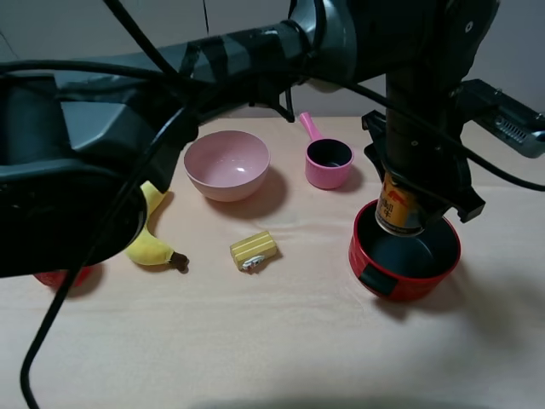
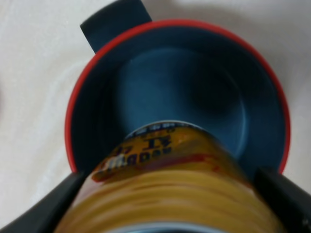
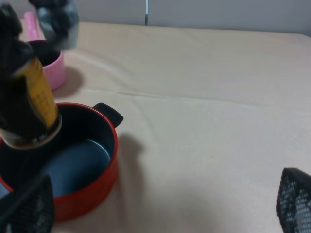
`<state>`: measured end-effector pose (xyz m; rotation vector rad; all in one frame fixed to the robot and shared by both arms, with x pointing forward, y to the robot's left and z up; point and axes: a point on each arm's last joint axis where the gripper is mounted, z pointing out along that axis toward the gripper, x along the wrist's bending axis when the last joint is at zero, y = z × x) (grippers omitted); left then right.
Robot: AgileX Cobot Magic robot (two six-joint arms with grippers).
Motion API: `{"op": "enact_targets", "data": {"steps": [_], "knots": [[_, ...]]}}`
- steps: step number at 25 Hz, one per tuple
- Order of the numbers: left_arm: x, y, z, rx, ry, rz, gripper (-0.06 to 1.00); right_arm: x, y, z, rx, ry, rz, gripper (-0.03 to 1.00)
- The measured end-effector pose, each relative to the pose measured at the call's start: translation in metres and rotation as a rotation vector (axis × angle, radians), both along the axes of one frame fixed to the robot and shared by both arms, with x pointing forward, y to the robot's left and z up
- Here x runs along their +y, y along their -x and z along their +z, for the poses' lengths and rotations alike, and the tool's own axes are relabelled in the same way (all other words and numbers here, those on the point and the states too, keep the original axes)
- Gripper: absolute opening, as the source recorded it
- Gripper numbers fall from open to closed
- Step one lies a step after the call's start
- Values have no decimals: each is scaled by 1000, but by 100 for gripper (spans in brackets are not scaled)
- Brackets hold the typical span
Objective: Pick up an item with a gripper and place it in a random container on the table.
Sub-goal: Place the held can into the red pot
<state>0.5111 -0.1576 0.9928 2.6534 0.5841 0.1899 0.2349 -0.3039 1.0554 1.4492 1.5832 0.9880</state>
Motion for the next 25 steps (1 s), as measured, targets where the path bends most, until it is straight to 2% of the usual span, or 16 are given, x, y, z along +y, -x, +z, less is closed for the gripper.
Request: {"op": "enact_targets", "data": {"steps": [13,25], "knots": [[-11,-6,-38,-5,7,-3,68,0,0,0,0,0,0,69],[-14,-7,-41,-14,23,-3,68,0,0,0,0,0,0,69]]}}
